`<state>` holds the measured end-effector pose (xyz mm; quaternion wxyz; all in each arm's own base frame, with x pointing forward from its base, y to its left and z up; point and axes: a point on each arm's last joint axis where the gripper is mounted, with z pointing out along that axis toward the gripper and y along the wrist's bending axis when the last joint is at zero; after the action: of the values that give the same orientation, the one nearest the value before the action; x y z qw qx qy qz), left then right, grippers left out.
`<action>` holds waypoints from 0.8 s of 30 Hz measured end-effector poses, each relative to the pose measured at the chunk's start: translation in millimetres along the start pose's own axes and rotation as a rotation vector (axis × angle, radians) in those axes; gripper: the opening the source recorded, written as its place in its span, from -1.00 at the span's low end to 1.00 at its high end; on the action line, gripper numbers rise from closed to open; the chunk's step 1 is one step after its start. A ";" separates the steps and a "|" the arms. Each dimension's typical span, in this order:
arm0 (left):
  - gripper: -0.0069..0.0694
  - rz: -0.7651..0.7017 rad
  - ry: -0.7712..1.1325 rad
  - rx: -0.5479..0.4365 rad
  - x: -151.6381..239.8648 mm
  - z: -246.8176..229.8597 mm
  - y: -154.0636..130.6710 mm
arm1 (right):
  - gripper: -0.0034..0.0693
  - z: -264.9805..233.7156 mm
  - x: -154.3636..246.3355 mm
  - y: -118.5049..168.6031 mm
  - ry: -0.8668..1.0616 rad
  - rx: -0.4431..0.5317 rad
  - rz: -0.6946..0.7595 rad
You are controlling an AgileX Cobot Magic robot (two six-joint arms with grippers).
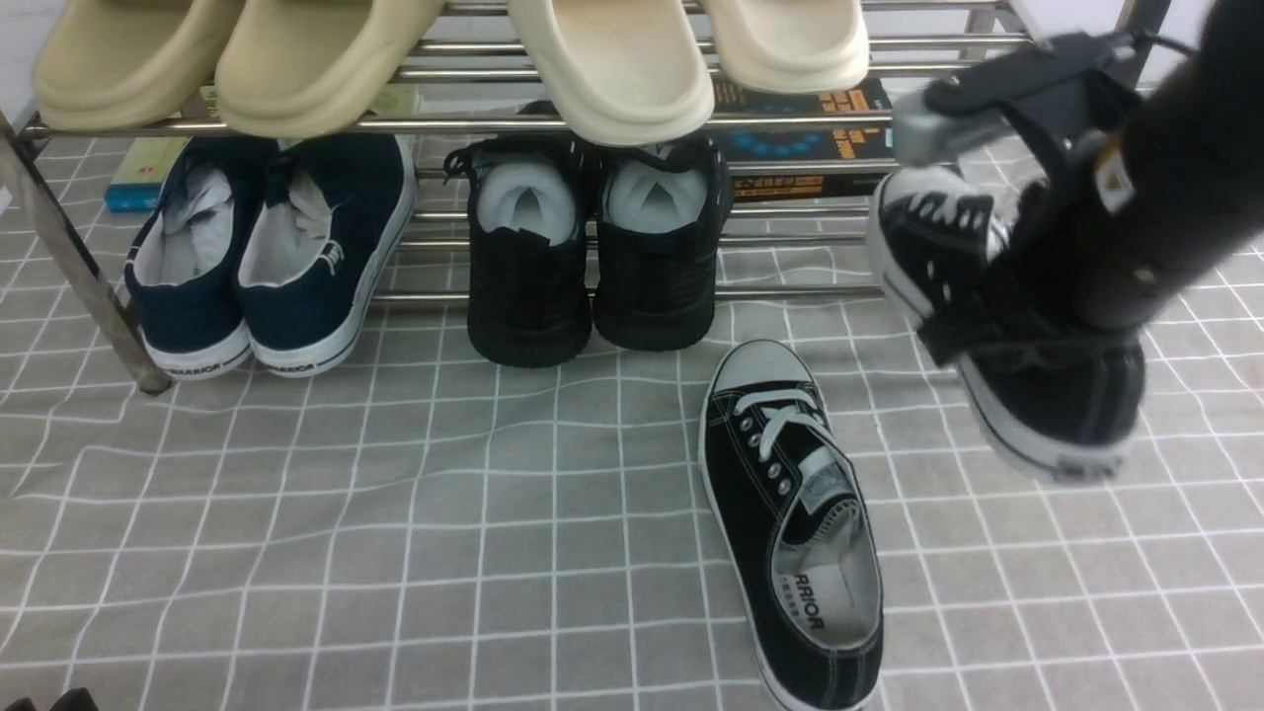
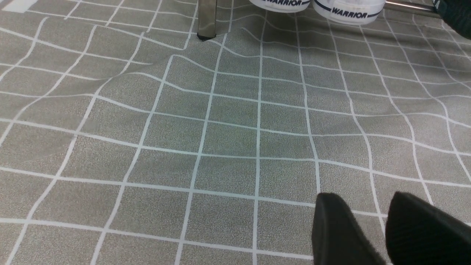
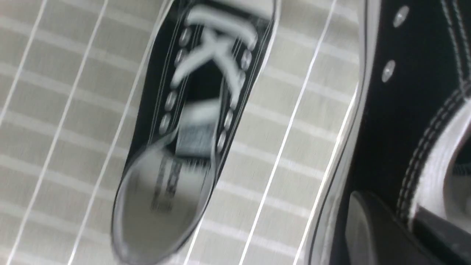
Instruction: Take the shoes off the shelf with your hand from the grey coffee tablecloth.
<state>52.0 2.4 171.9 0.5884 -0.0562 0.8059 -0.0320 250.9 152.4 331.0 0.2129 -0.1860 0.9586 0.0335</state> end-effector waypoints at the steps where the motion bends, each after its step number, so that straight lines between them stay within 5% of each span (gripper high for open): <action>1: -0.19 0.000 0.000 0.000 0.0 0.0 0.0 | -0.90 0.6 1.7 0.4 0.005 -0.001 -0.001; 8: -0.19 0.000 0.000 0.000 0.0 0.0 0.0 | -0.89 43.8 43.4 9.3 0.111 -0.055 0.009; 24: -0.19 -0.001 0.000 0.000 0.0 0.0 0.0 | -0.87 70.6 30.0 7.5 -0.016 -0.004 -0.063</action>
<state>52.0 2.4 171.9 0.5884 -0.0565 0.8059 -0.0322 250.8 159.3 254.2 0.2211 -0.2163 0.9505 0.0300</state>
